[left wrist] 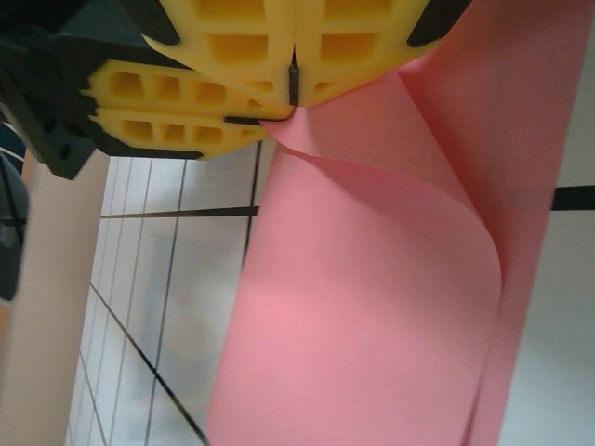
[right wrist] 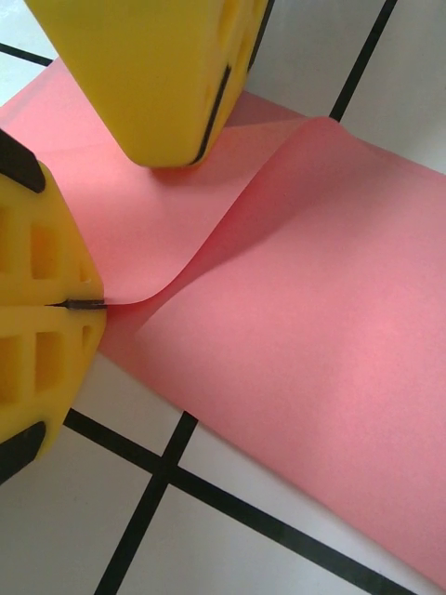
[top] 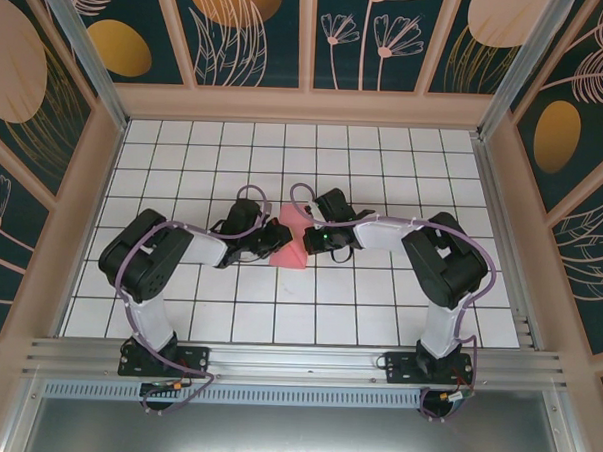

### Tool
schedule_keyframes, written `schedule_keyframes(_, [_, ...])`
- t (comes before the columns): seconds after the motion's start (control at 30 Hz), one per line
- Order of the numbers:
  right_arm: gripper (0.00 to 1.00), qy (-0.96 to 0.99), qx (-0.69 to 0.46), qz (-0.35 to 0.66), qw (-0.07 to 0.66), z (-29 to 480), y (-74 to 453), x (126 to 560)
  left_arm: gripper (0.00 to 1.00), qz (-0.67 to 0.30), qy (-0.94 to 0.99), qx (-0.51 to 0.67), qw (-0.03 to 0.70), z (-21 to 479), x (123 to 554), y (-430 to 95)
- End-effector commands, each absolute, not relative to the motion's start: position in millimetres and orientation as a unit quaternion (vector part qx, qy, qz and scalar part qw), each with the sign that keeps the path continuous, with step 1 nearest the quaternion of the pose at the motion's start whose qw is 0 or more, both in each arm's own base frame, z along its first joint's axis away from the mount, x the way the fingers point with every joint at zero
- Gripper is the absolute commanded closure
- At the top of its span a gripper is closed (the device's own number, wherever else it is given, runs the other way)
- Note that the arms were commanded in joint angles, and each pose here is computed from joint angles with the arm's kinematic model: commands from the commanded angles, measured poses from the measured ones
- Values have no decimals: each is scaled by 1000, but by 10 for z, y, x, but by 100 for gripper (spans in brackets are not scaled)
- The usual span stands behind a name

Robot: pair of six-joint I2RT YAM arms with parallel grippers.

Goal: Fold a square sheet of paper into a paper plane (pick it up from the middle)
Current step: Fold the triangle a second time at the center of the table.

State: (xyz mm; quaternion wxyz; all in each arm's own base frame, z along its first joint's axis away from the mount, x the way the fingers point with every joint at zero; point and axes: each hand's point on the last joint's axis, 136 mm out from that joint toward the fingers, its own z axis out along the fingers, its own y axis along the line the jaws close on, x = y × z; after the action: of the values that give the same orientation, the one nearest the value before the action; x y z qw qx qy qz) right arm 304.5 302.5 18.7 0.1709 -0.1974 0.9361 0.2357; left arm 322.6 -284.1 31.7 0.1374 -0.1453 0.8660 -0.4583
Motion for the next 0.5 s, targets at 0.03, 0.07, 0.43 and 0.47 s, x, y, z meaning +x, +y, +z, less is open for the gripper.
schedule_keyframes(0.03, [100,944,-199,216,149,-1,2982,3000,100,-444,873,-148,136,214,3223,-2813])
schedule_keyframes(0.07, [100,944,-199,218,150,9,2992,3007,100,-438,876,-151,136,183,3209,-2791])
schedule_keyframes(0.43, [95,938,-189,240,163,210,3083,3065,100,-406,891,-166,116,-96,3116,-2689])
schedule_keyframes(0.47, [94,937,-186,242,168,266,3092,3081,100,-403,893,-167,115,-108,3105,-2681])
